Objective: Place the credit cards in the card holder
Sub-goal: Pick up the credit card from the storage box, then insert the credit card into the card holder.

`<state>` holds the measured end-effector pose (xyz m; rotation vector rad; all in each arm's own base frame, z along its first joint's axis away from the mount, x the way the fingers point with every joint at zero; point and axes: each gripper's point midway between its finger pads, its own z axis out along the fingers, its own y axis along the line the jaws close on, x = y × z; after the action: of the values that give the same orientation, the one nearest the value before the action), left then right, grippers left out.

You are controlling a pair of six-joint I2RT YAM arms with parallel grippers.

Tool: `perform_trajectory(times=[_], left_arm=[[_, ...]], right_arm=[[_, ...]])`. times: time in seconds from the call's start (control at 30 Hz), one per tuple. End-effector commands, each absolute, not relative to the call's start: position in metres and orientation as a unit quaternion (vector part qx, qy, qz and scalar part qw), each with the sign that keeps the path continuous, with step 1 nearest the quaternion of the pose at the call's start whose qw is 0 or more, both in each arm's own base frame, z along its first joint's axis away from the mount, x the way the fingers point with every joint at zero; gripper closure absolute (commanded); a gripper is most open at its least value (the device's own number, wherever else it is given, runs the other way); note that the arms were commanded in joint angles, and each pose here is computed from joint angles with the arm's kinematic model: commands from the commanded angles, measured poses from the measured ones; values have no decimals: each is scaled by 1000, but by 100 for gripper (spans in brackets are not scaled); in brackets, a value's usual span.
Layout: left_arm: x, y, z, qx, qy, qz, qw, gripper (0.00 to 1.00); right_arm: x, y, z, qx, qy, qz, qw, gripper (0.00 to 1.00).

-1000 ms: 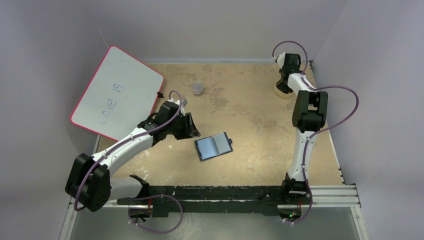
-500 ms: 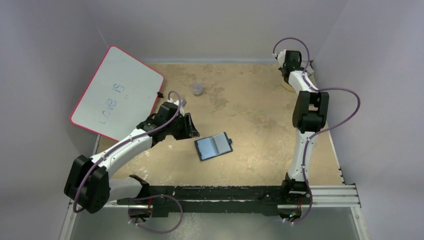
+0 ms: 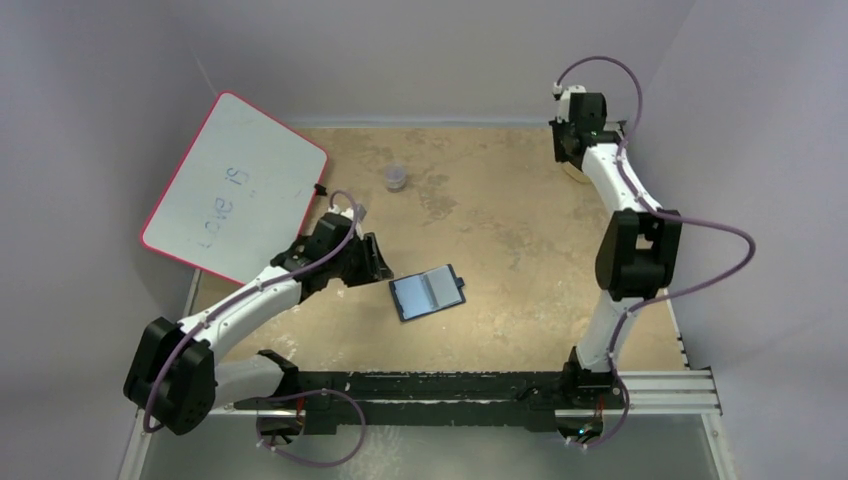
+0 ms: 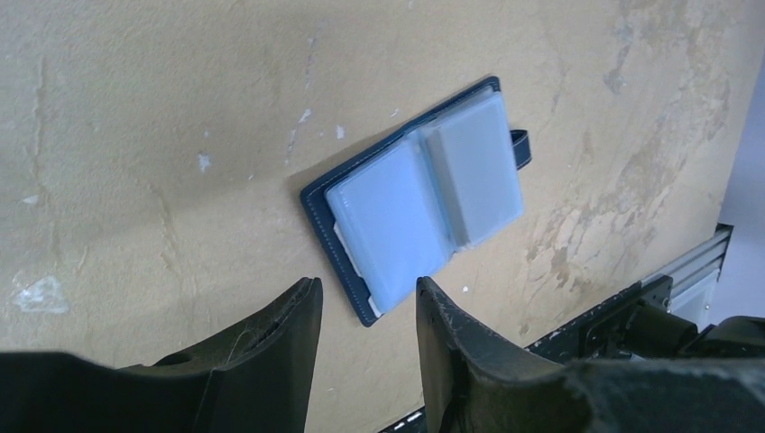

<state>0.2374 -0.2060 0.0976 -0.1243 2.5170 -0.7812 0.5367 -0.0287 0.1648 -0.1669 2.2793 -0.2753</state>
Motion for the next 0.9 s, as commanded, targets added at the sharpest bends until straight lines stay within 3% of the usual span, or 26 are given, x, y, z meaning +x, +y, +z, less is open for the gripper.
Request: perform_trajectory(times=[0.0,0.17,0.4,0.63,0.87], left_arm=[[243,-196,95,-76,919,-275,271,58],[241,-187,88,-94,922,-259,273,57],[237,-199,77,-110,910,-304,261,57],[233,-209,58,-124,906,-329,238,58],[232,-219,47,-138,892,-364,229,57]], right_arm=[[501,19,193,9,891,2,454,100],[458,85,200,-7,871,138,472,100],[388,168,190,-37,852,290,434,100],[318,240,155,-75,851,394,339,100],[280,258,128,-84,848,440,283,100]])
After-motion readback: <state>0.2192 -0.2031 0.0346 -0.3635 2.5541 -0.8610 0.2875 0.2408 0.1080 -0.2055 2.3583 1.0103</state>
